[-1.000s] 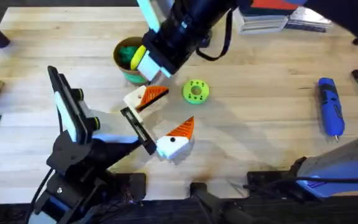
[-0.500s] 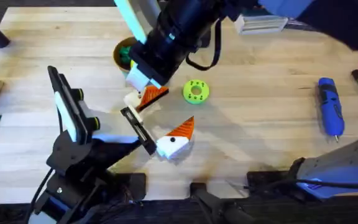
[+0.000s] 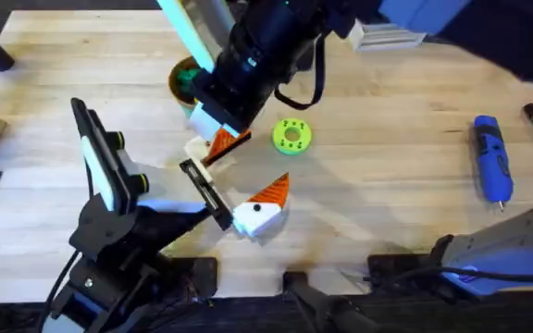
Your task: Pick up the gripper from the table and insert it into the empty holder that is missing its gripper. Then pick up a screw, insert it into the mounting hole, and use the screwdriver to tighten it. Finally, clean up the table by picking up the vegetable and placing it into the bucket.
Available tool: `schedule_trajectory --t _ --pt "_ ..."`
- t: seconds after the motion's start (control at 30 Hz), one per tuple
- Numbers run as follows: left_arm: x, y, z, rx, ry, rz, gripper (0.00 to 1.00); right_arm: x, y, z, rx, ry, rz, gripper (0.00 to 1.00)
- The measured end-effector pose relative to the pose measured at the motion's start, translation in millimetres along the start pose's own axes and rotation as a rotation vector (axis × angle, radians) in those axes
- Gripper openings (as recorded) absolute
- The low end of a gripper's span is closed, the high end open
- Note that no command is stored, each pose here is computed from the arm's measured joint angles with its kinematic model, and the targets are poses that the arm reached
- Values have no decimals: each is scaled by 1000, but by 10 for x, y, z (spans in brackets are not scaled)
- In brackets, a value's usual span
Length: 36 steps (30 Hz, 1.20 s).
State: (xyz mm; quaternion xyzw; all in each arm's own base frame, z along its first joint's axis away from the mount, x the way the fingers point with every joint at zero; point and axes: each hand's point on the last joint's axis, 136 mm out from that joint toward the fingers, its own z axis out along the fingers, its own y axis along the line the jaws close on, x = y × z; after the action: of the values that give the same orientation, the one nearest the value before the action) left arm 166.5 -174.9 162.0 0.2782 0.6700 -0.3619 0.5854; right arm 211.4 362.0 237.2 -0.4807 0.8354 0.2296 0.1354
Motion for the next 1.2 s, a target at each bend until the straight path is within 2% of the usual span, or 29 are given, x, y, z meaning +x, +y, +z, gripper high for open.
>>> schedule_trajectory --t 0.23,1.2 --pt "8 4 1 -2 3 -10 985 15 -65 178 2 36 11 7" --pt "5 -9 1 5 2 -5 985 -62 -77 270 -3 22 9 7"
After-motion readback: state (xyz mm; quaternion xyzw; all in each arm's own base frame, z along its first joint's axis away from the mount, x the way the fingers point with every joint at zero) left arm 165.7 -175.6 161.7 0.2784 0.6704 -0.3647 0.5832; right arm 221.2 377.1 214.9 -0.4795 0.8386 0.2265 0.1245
